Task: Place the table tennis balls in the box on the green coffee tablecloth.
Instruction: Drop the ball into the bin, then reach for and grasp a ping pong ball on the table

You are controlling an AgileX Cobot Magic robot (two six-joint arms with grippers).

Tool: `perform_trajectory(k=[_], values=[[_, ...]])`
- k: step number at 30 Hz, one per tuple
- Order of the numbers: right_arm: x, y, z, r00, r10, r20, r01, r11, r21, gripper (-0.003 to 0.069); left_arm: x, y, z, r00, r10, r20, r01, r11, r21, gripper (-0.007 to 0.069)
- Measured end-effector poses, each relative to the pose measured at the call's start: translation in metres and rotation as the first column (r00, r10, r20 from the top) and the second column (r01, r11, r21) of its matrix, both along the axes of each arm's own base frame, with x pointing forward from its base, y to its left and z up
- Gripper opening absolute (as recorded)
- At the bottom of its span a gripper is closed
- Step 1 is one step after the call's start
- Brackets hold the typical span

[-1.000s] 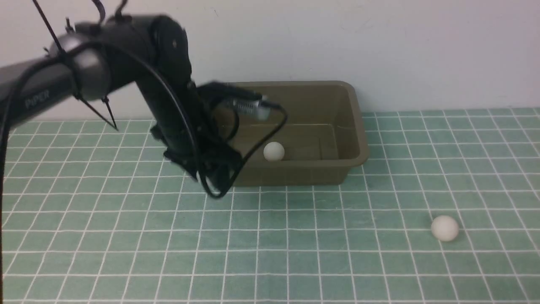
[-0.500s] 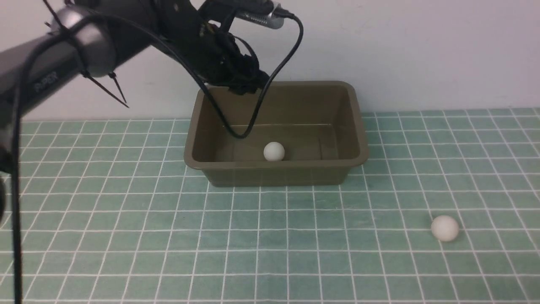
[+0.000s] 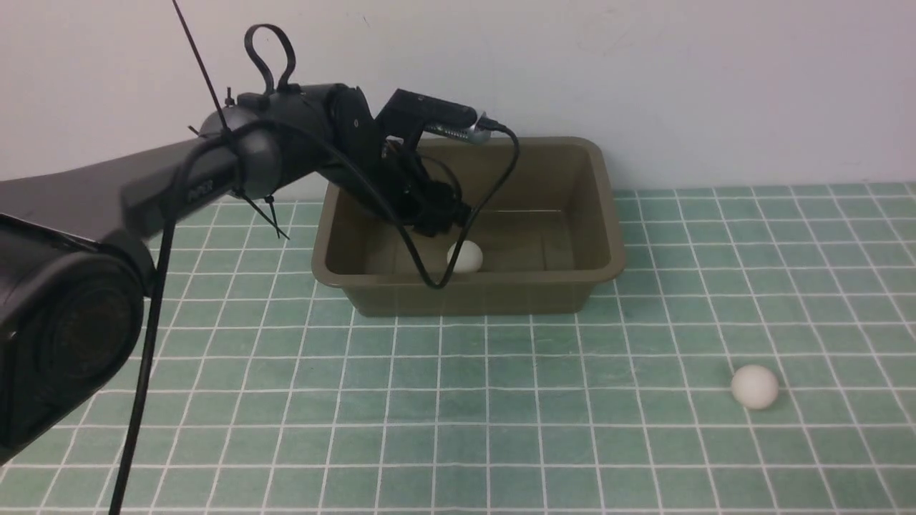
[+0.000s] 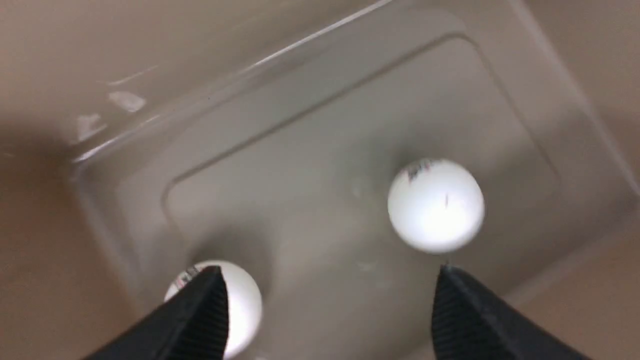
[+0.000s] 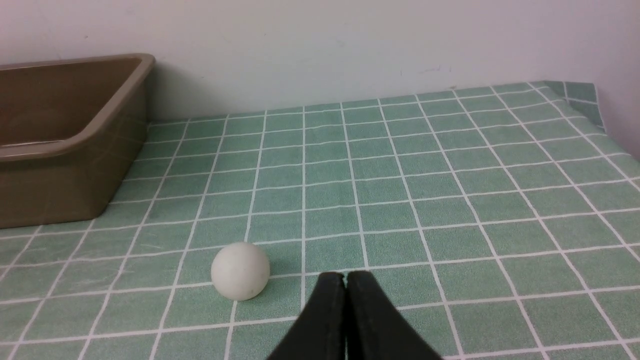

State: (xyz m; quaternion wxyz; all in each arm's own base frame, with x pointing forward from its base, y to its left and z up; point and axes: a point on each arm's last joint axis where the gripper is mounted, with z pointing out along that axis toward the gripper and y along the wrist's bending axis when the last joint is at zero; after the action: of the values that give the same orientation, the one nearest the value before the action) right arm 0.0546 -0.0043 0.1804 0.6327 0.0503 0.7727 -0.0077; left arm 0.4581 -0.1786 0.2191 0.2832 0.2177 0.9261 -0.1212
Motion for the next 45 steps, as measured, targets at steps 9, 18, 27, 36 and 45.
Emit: perform_trajectory(k=[9, 18, 27, 36, 45], values=[[0.0, 0.0, 0.0, 1.0, -0.003, 0.001, 0.003, 1.0, 0.017, -0.0007, -0.034, 0.021, 0.095, 0.995, -0.086, 0.042, 0.078, 0.984, 0.162, 0.0375], [0.0, 0.0, 0.0, 1.0, -0.004, 0.001, 0.004, 1.0, 0.018, -0.0007, -0.087, 0.049, 0.18, 0.983, -0.087, 0.162, 0.046, 0.969, 0.242, 0.006], [0.0, 0.0, 0.0, 1.0, -0.004, 0.002, 0.004, 1.0, 0.02, -0.0007, -0.166, 0.077, 0.259, 0.955, -0.074, 0.289, 0.014, 0.979, 0.205, -0.0004], [0.001, 0.002, 0.006, 0.997, -0.012, 0.081, -0.001, 0.986, 0.165, -0.0007, -0.24, 0.104, 0.308, 0.897, -0.052, 0.438, -0.015, 0.989, 0.149, -0.0004], [0.0, -0.005, 0.032, 0.918, -0.173, 0.356, -0.055, 0.835, 0.547, -0.0007, -0.308, 0.127, 0.284, 0.89, -0.052, 0.454, -0.013, 0.99, 0.138, -0.0004]])
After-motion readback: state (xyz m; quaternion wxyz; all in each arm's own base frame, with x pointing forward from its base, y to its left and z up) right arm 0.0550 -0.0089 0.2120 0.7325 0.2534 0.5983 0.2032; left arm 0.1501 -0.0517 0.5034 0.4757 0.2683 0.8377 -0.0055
